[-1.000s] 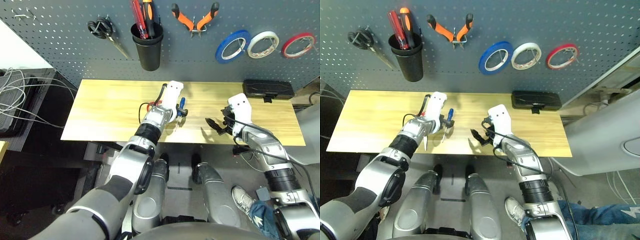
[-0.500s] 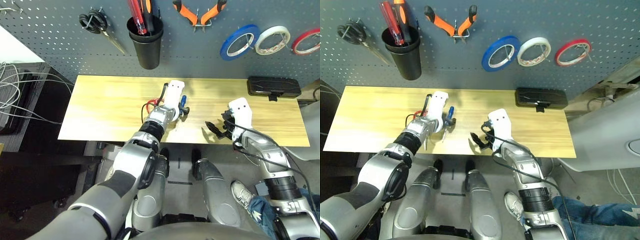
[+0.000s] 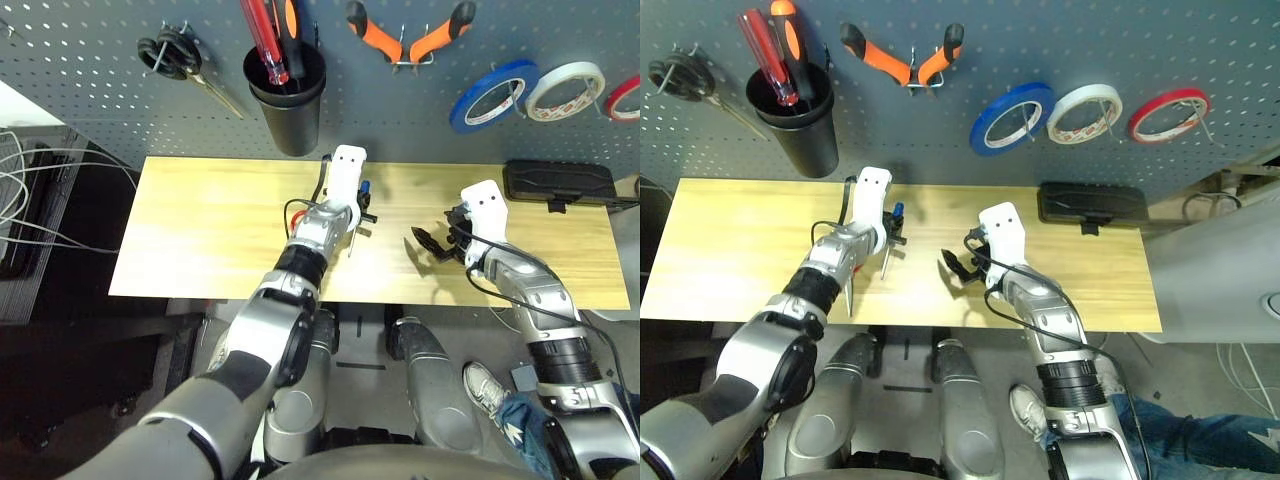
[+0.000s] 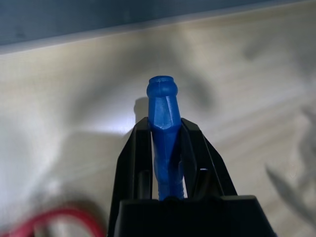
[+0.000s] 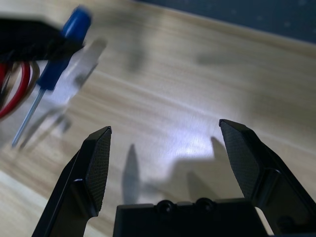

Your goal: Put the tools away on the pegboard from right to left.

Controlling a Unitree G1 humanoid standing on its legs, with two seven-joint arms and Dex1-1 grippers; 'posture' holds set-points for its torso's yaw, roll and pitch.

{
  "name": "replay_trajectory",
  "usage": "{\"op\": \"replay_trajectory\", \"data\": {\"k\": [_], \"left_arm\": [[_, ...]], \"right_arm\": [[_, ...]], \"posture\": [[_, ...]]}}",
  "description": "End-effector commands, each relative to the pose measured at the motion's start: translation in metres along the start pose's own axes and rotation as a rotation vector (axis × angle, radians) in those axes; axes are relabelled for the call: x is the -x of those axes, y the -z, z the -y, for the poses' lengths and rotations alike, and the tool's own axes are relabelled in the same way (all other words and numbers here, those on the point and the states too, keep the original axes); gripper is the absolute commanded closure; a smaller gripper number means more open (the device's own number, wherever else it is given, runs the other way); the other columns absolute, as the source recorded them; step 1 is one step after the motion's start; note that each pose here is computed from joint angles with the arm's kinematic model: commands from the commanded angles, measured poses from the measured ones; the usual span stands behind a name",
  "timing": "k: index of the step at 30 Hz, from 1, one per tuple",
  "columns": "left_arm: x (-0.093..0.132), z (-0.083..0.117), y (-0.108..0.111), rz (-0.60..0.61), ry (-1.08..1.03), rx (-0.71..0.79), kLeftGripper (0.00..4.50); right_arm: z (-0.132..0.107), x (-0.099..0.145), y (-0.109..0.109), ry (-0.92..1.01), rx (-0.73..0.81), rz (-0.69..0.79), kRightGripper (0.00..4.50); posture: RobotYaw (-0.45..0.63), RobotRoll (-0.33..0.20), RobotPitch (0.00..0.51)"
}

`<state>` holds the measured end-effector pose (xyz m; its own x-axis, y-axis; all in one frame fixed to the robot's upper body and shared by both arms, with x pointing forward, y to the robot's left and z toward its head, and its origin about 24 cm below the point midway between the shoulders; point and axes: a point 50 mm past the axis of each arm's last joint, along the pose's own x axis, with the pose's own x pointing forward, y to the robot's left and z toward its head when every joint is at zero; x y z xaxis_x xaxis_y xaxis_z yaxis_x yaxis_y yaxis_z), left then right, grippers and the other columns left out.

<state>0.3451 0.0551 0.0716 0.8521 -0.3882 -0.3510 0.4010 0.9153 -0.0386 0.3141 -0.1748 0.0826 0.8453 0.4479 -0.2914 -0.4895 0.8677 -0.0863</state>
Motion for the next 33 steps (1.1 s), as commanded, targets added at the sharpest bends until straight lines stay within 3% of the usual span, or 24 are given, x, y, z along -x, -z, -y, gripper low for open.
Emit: {"op": "replay_trajectory", "data": {"k": [1,9,17,26,33], "left_arm": [[0.016,0.016,-0.002,0.042,0.095,-0.035,3.78],[0.06,0.013,-0.016,0.21,0.193,-0.122,3.78],[0.089,0.003,-0.064,0.435,0.234,-0.152,3.78],[0.104,-0.007,-0.112,0.646,0.25,-0.179,3.78],[0.128,-0.013,-0.165,0.885,0.245,-0.172,3.78]], "right_arm": [[0.0,-0.001,0.009,-0.03,0.0,-0.021,0.0],[-0.004,-0.008,-0.004,-0.096,0.034,0.044,0.0],[-0.008,-0.014,-0.015,-0.132,0.062,0.095,0.0],[-0.009,-0.018,-0.021,-0.139,0.076,0.129,0.0],[-0.02,-0.017,-0.04,-0.217,0.061,0.234,0.0]], "posture": [[0.11,0.0,0.299],[0.14,0.0,0.273],[0.14,0.0,0.276],[0.13,0.0,0.277],[0.13,0.0,0.275]]}}
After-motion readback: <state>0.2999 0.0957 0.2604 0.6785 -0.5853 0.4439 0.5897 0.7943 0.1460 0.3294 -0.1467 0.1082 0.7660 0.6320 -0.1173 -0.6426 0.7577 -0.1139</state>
